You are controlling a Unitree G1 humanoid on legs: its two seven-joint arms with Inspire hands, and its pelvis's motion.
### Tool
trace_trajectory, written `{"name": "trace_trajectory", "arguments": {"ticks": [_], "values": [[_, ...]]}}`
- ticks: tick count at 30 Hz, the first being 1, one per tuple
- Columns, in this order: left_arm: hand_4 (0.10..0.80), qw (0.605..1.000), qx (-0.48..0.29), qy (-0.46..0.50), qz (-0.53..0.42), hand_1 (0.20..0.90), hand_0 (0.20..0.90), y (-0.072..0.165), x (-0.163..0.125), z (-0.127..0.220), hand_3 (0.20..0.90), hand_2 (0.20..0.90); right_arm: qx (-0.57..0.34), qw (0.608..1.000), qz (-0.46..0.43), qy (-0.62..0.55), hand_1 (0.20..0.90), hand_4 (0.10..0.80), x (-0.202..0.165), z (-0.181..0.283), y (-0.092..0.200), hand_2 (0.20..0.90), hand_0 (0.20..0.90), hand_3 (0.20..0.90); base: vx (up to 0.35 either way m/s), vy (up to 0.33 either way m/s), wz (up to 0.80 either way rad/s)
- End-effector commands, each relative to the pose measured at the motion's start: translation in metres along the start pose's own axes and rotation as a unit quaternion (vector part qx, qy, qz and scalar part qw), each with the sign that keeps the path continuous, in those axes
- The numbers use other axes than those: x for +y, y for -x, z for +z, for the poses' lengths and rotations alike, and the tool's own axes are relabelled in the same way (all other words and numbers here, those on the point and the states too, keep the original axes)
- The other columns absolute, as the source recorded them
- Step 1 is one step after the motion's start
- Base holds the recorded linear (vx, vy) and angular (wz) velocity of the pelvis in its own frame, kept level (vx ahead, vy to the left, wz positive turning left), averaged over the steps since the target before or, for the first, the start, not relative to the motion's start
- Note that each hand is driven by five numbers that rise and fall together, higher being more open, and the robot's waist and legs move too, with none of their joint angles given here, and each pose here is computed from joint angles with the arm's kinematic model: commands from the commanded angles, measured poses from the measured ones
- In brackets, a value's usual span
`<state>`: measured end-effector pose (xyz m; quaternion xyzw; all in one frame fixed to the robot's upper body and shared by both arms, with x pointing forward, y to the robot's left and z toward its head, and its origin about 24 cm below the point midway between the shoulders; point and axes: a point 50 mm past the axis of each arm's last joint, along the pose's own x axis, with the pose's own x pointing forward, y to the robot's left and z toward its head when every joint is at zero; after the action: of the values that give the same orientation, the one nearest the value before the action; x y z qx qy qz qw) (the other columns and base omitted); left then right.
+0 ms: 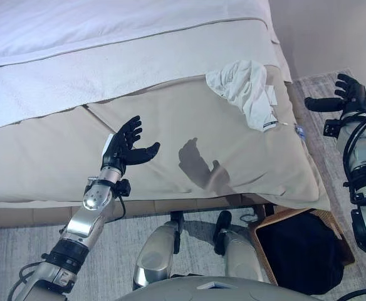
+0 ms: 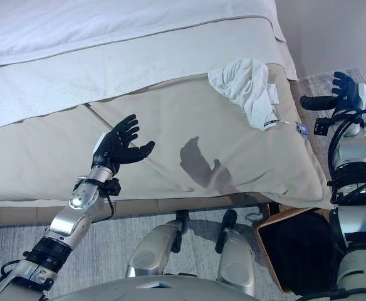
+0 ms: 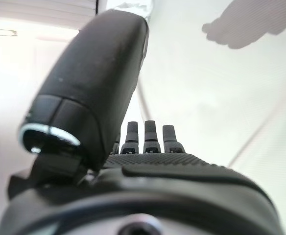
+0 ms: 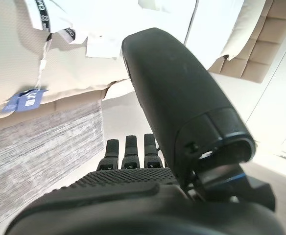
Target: Pick up the clothes from the bed and place them into the basket
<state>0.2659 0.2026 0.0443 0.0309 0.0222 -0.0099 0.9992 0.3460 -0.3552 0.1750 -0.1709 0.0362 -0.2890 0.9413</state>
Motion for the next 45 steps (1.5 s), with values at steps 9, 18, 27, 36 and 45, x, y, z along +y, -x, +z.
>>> {"name": "trace_trajectory", "arguments": {"ticks": [9,18,27,36,45], "values": [[0.8,0.983,-0.179,0.028,-0.037,0.9,0.9,0.003,-0.007,0.059,0.9,0.9,-0.186,0.981,-0.053,-0.028,0.9,0.8,-0.012,0.126,-0.002,0.9,0.9,0.9,-0.033,-0.064,0.14],[0.8,0.976,-0.21,0.031,-0.042,0.9,0.9,0.004,-0.011,0.071,0.9,0.9,-0.213,0.975,-0.058,-0.021,0.9,0.8,0.004,0.153,0.004,0.9,0.9,0.9,0.001,-0.057,0.22],[0.8,0.971,-0.23,0.033,-0.05,0.9,0.9,0.014,-0.016,0.075,0.9,0.9,-0.174,0.977,-0.123,0.015,0.9,0.8,-0.004,0.137,-0.002,0.9,0.9,0.9,0.006,-0.077,0.13],[0.8,0.969,-0.241,0.029,-0.043,0.9,0.9,0.019,-0.013,0.078,0.9,0.9,-0.092,0.957,-0.263,0.078,0.9,0.8,-0.057,0.118,-0.007,0.9,0.9,0.9,-0.022,-0.037,0.01],[0.8,0.971,-0.237,0.018,-0.036,0.9,0.9,0.019,-0.012,0.078,0.9,0.9,-0.033,0.941,-0.334,0.039,0.571,0.416,-0.08,0.105,-0.005,0.571,0.571,0.516,-0.007,-0.029,-0.01]]}}
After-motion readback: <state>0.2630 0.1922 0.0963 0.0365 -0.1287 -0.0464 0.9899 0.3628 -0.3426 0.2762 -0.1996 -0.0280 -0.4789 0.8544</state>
